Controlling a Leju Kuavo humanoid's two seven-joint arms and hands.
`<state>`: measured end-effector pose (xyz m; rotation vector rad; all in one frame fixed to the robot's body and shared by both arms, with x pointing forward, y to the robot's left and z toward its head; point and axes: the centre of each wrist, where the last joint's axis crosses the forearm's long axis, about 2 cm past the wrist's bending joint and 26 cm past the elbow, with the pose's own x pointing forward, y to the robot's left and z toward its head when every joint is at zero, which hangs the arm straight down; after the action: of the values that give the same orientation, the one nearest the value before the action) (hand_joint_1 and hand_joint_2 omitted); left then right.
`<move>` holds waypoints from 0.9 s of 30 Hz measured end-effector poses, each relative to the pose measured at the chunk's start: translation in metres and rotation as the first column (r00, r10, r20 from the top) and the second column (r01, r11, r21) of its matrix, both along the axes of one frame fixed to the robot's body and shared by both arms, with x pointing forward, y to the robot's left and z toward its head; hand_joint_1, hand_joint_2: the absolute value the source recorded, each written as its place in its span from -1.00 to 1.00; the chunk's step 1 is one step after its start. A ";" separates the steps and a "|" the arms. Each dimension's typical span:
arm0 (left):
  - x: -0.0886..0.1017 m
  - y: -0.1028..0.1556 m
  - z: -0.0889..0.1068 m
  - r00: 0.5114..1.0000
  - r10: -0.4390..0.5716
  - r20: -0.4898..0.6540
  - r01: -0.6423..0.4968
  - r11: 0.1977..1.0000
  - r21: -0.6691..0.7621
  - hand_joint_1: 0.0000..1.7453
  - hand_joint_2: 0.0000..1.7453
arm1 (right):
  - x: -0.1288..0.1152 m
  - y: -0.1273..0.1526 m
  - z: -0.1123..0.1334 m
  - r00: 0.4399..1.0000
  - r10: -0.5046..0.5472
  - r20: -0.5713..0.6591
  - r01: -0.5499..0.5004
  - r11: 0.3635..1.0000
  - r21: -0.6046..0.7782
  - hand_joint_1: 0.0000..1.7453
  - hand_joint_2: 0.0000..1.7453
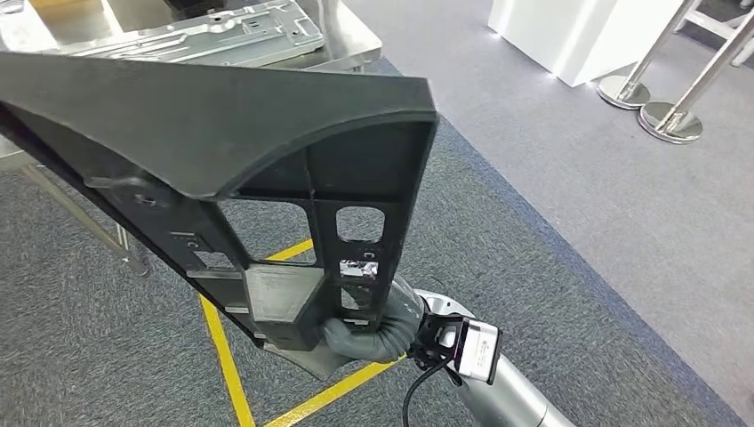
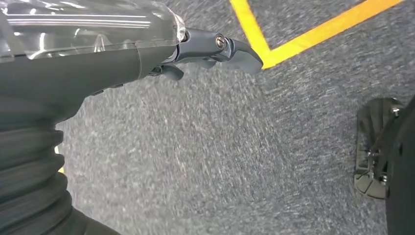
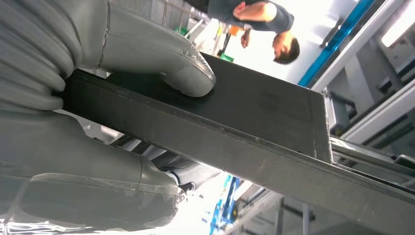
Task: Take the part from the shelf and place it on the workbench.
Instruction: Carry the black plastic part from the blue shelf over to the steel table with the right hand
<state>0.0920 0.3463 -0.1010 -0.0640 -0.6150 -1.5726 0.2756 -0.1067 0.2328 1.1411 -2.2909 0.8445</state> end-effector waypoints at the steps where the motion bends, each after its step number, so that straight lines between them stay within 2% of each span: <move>1: 0.000 0.000 0.000 1.000 0.000 0.000 0.000 1.000 0.000 -1.00 1.00 | 0.000 0.000 -0.002 1.000 -0.001 -0.004 0.001 1.000 -0.003 1.00 1.00; 12: -0.004 -0.003 -0.001 1.000 -0.002 -0.007 0.002 1.000 -0.007 -1.00 1.00 | 0.003 -0.001 -0.002 1.000 -0.001 -0.004 0.001 1.000 -0.006 1.00 1.00; 27: 0.014 -0.005 0.003 1.000 0.022 0.005 -0.022 0.998 0.054 -1.00 1.00 | 0.005 -0.005 -0.012 1.000 -0.011 -0.012 0.012 1.000 0.013 1.00 1.00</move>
<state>0.1058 0.3417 -0.0984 -0.0134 -0.5744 -1.5673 0.2809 -0.1118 0.2210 1.1346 -2.2946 0.8173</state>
